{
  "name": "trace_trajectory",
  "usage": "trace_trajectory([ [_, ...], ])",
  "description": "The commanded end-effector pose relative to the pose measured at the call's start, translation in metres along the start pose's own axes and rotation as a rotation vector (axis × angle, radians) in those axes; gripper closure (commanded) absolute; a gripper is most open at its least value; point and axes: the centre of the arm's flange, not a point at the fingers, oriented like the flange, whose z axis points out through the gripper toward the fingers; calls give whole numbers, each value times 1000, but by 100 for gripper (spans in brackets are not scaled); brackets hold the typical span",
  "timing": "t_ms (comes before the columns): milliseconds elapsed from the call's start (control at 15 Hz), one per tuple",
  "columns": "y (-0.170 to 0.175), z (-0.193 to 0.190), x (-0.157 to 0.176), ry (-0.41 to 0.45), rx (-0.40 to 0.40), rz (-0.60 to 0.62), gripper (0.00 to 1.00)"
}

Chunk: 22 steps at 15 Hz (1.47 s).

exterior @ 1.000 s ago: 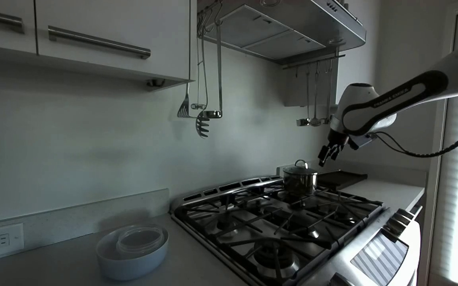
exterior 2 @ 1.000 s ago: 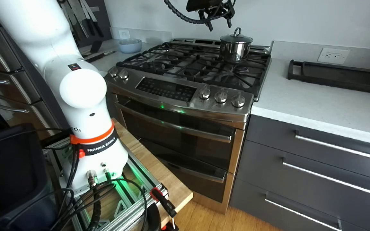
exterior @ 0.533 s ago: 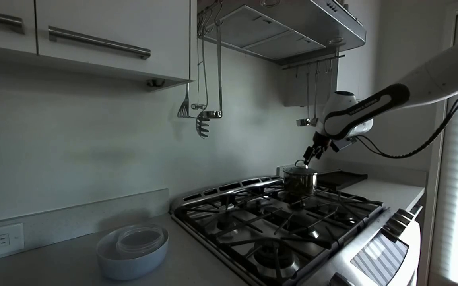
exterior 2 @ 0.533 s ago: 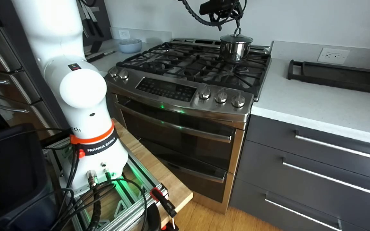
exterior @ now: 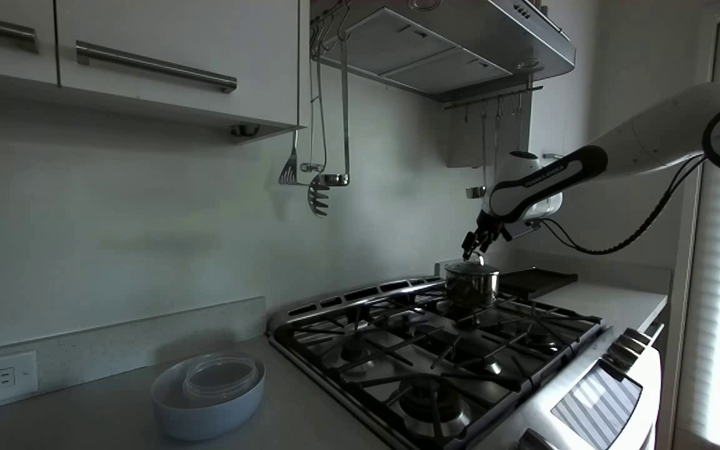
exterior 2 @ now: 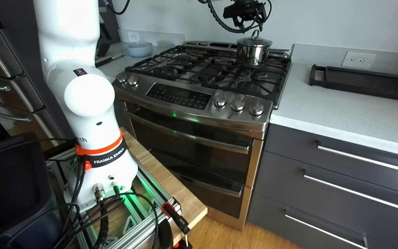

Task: Remove the lid from the silver pot, put it on the stove and then move the pot to the bottom right side of the stove

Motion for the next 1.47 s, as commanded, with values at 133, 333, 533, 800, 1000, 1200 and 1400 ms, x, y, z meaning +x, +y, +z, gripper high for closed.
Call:
trace_trajectory([
  [133,6,17,18,2,21,18,59],
  [333,10,18,15,-5,10,38,29],
  [533,15,17,11,-14,14,63,17],
  [800,17,16,10,-11,33,92,48],
  [1000,18,15,8,-10,49,112,71],
  [1200,19,14,7,-16,55,125,95],
  [1400,23,12,5,-25,54,133,96],
])
